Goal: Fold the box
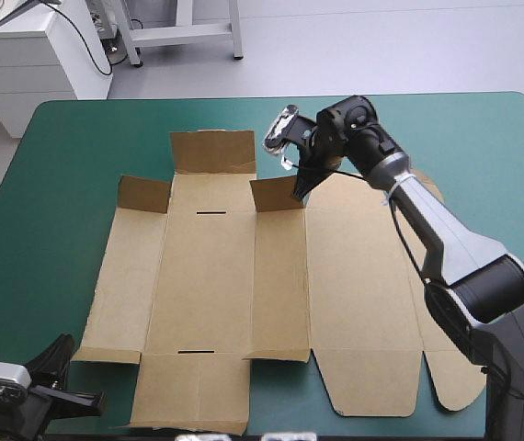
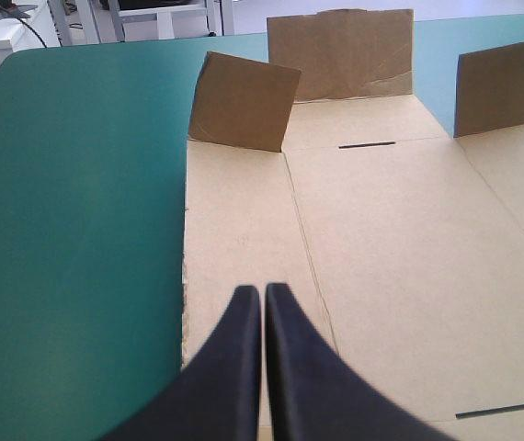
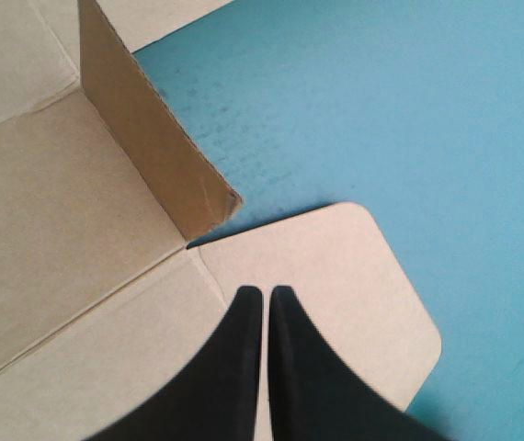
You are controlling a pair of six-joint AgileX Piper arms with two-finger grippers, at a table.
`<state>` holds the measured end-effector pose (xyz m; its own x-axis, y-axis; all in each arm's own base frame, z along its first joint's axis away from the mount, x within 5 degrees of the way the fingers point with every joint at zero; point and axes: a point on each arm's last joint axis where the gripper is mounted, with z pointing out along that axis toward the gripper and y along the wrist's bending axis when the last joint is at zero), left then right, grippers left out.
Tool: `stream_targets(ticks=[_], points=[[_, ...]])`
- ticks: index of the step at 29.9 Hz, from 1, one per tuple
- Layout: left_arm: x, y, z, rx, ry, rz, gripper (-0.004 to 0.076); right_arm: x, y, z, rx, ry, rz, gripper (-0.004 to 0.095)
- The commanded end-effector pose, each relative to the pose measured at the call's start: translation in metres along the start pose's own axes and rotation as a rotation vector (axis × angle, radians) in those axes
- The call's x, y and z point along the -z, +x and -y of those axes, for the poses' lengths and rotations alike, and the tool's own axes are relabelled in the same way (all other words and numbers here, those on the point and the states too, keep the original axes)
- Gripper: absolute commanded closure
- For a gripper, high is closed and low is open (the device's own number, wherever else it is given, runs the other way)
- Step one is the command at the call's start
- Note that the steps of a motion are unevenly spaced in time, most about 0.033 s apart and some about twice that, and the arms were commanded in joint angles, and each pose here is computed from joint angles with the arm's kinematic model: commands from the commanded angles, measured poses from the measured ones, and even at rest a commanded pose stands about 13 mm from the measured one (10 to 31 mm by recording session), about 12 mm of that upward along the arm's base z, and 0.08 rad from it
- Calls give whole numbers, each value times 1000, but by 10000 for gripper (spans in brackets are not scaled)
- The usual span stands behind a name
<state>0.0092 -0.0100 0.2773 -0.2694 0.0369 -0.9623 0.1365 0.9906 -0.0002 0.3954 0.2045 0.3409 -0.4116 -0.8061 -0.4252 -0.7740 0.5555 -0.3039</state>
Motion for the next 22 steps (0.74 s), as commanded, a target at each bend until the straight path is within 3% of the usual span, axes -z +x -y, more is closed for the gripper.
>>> stream_targets(ticks=[1, 6, 14, 19, 22], points=[[8, -18, 2, 26, 17, 103, 731, 58, 10, 21, -166, 6, 105, 908], [7, -37, -1, 2, -6, 55, 731, 77, 35, 25, -338, -109, 109, 908], [-5, -77, -14, -110, -118, -35, 731, 92, 94, 4, -489, -70, 97, 909], [-32, -92, -25, -167, -172, -287, 731, 100, 132, -22, -543, -105, 79, 910], [-50, -98, -29, -177, -179, -398, 731, 108, 154, -32, -583, -77, 110, 910]])
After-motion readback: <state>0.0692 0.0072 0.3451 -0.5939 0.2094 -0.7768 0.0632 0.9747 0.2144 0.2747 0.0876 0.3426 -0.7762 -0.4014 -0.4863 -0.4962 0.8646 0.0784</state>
